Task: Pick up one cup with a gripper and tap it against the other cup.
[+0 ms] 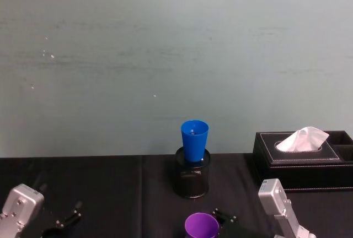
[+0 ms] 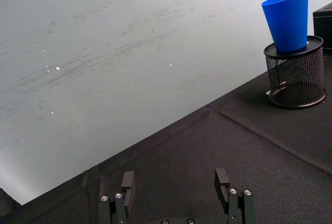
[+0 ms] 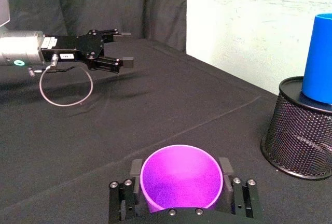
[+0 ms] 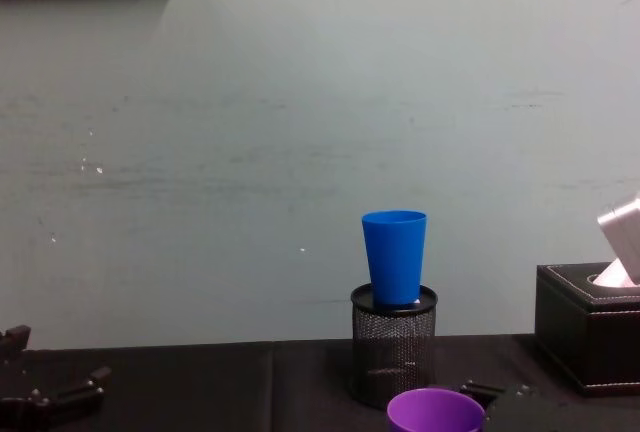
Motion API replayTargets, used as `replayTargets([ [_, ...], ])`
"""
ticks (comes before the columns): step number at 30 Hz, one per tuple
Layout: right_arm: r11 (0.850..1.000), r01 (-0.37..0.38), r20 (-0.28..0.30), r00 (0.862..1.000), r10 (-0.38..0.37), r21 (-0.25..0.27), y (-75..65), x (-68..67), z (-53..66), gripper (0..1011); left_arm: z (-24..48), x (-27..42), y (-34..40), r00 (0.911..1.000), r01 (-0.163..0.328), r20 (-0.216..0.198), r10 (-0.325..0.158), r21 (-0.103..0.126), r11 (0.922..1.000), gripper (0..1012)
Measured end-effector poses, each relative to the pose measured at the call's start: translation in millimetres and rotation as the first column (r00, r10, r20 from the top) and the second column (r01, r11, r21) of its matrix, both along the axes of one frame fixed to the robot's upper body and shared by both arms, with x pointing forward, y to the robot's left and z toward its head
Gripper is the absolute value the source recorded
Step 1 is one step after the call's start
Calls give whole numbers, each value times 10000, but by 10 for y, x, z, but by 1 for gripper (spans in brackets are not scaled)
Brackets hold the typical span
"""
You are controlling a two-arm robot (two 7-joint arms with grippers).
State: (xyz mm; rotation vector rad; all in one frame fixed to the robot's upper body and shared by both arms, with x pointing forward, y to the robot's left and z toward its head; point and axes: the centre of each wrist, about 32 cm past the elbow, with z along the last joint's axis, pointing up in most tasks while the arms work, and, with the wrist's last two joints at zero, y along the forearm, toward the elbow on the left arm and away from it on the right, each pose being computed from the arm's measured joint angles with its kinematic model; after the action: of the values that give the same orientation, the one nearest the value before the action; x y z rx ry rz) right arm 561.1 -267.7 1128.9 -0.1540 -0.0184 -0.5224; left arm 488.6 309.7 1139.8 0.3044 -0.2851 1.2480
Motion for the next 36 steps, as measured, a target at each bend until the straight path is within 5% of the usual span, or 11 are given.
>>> replayTargets([
  [5,10000,10,-1,10000,-10,-1,-1,0,2,1002,0,0,0,10000,1,-1,-1,0,10000,1000],
  [36,10000,22,-4,10000,-22,-2,0,0,5,1002,0,0,0,10000,0,0,0,0,10000,1000],
])
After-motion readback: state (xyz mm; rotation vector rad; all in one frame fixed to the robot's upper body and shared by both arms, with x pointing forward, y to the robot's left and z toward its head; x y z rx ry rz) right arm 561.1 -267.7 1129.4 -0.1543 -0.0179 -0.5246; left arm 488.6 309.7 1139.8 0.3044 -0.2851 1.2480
